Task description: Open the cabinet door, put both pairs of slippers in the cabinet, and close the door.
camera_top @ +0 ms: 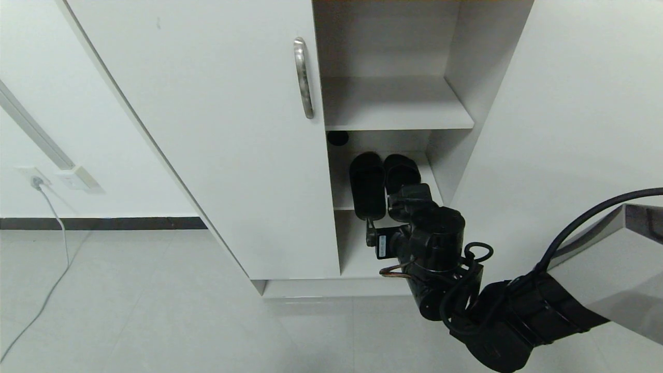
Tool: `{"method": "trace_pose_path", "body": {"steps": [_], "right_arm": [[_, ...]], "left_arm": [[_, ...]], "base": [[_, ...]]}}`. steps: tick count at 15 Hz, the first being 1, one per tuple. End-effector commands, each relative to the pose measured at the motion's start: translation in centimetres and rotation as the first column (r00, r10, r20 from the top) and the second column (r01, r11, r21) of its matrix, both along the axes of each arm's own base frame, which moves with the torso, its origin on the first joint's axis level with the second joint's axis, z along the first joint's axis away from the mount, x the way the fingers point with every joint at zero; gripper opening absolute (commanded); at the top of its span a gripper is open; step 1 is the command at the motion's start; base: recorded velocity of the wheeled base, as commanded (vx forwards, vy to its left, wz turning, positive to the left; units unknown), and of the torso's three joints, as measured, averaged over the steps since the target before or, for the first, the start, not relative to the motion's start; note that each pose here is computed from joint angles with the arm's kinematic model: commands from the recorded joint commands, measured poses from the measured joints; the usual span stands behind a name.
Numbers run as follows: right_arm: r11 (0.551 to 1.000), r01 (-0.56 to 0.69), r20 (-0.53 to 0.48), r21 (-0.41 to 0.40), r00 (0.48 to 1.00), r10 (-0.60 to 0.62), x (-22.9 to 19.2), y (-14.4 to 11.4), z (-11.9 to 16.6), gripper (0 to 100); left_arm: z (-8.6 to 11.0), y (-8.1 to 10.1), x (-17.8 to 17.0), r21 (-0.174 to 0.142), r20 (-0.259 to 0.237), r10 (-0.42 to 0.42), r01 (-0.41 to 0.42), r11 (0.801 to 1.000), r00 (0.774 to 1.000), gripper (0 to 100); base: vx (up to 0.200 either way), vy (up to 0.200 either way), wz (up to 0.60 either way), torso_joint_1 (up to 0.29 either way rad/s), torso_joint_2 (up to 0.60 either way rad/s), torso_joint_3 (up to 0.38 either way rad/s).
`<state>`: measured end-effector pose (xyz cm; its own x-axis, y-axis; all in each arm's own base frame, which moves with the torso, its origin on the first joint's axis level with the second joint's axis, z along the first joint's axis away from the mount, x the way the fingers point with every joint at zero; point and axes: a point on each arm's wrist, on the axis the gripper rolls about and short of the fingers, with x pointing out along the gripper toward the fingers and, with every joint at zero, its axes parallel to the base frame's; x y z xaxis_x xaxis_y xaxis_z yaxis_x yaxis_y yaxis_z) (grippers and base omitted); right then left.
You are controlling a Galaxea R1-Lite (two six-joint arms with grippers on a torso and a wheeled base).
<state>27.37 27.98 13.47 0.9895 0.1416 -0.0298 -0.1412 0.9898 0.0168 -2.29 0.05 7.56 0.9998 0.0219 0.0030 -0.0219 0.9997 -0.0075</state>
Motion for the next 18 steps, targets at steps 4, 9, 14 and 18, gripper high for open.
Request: {"method": "trace_pose_path", "body": {"steps": [4,9,14,18], "right_arm": [[1.0,0.0,-0.008,-0.01,1.0,0.0,0.1,0.1,-0.5,100],[1.0,0.003,-0.016,-0.02,1.0,-0.003,0.2,0.1,-0.9,100],[1.0,-0.001,-0.029,-0.031,1.0,0.0,0.0,-0.2,-1.3,100],[1.0,-0.006,-0.02,-0.021,1.0,0.006,0.0,-0.2,-1.2,100]], "left_arm": [[0.0,0.0,0.0,0.0,-0.001,-0.005,0.005,1.0,1.0,0],[0.0,0.0,0.0,0.0,-0.001,-0.005,0.005,1.0,1.0,0],[0.0,0.0,0.0,-0.002,0.0,-0.004,0.004,1.0,1.0,0],[0.0,0.0,0.0,-0.005,0.0,-0.004,0.004,1.0,1.0,0]], "base": [[0.0,0.0,0.0,0.002,0.0,0.182],[0.0,0.0,0.0,0.001,0.0,0.2],[0.0,0.0,0.0,0.001,0.0,0.158],[0.0,0.0,0.0,0.0,0.0,0.0]]}}
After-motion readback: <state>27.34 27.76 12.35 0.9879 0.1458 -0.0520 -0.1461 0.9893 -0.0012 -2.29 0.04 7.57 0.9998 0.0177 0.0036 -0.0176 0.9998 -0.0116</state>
